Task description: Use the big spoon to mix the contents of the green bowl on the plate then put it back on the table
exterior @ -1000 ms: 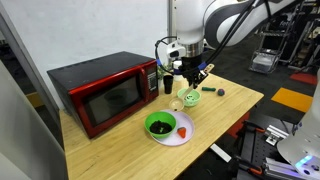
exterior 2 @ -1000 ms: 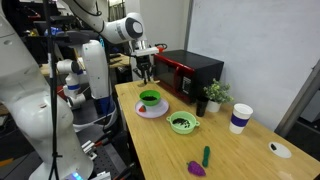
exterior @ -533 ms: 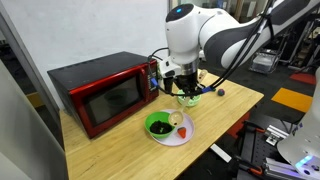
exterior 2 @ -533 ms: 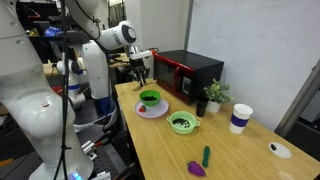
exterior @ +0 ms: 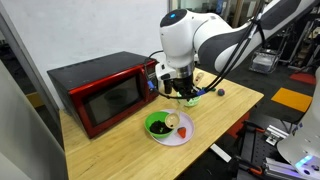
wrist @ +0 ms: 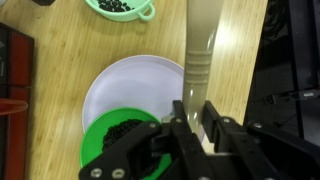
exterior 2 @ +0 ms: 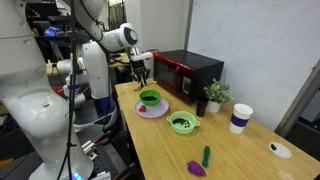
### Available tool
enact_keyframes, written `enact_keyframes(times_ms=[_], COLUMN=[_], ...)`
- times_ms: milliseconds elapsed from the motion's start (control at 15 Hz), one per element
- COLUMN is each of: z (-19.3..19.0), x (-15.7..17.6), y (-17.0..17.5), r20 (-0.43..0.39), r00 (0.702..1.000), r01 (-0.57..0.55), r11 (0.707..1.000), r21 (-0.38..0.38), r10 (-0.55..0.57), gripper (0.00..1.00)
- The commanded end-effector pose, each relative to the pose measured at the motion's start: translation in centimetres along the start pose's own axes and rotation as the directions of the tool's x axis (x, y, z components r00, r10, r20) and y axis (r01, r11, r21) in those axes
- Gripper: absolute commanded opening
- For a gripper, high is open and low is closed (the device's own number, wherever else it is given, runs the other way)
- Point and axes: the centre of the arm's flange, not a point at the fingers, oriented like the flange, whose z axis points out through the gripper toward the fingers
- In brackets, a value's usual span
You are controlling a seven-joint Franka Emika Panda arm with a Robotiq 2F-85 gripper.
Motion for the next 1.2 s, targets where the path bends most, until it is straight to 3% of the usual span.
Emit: enact_keyframes(times_ms=[0, 200, 267, 733, 1133], z=[0.0, 0.0, 0.0, 0.9, 0.2], x=[0.0, 0.0, 0.0, -0.1, 1.7], y=[0.0, 0.0, 0.0, 6.0, 8.7], r20=[0.000, 0.000, 0.000, 0.051, 0.128], r00=[1.000, 1.000, 1.000, 0.997, 0.979], r01=[0.000, 0.000, 0.000, 0.068, 0.175], r11=[1.000, 1.000, 1.000, 0.995, 0.975], r21=[0.000, 0.000, 0.000, -0.073, -0.138], r10=[0.000, 0.000, 0.000, -0.065, -0.157], gripper=[0.22, 0.22, 0.06, 0.06, 0.06])
